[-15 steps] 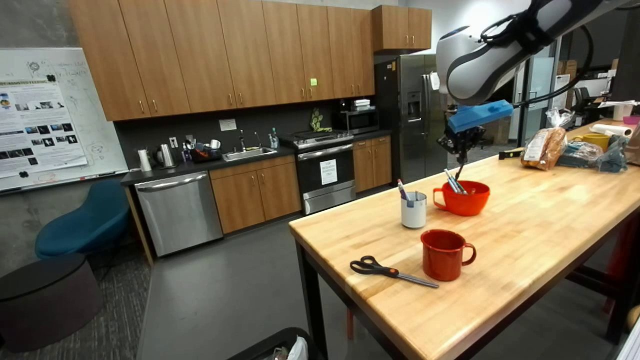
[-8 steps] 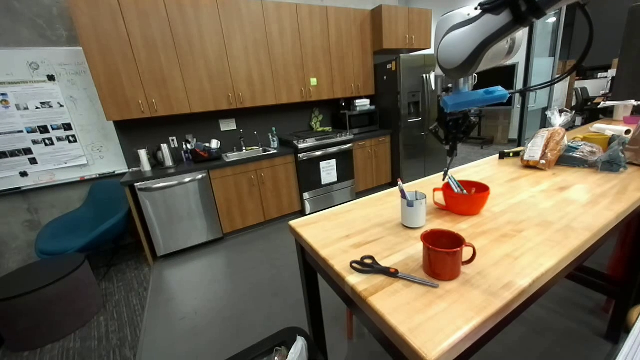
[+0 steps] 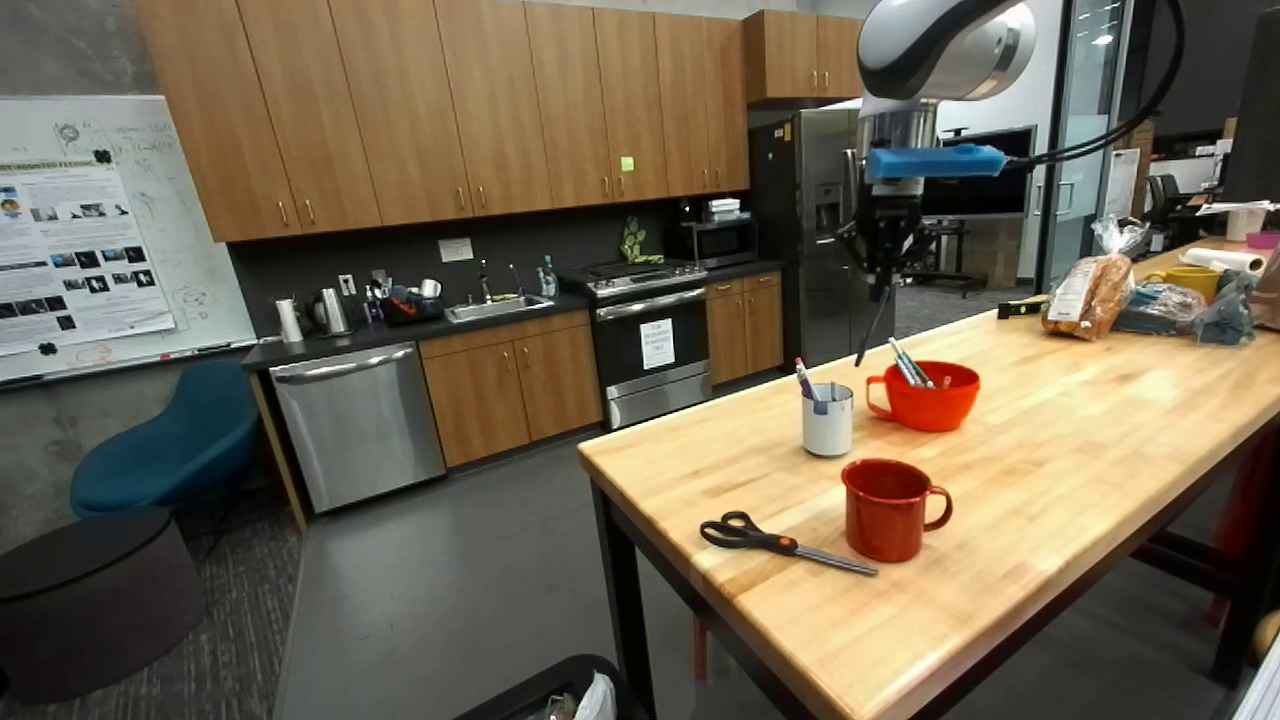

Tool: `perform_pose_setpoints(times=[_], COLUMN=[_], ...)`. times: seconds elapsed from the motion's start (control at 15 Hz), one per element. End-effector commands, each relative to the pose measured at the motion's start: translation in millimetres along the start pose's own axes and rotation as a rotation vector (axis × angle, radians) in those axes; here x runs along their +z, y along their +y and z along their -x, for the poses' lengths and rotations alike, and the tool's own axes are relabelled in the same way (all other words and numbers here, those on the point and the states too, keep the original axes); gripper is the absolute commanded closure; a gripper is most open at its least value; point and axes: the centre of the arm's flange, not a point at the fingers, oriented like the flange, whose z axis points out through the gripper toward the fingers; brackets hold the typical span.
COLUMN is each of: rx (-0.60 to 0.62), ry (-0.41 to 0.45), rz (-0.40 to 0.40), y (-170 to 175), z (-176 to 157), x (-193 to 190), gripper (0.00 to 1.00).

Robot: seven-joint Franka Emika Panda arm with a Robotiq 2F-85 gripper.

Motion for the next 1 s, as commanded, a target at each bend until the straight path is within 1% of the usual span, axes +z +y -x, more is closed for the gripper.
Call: perform_pose_setpoints(times=[0.0, 0.4, 0.67, 0.87, 0.93], rx=[-0.022, -0.015, -0.009, -0.008, -0.008], ry=[-0.057, -0.142, -0.164, -0.165, -0.165], rz=[-0.043, -0.055, -0.055, -0.046, -0.045], y=[-13.2, -24.9, -30.3, -34.5, -35.3], z=[-1.5, -5.9, -10.1, -14.2, -15.6], x=[-7.3, 13.8, 37.7, 47.4, 49.3], gripper=[0.98, 0.98, 0.98, 0.98, 0.80])
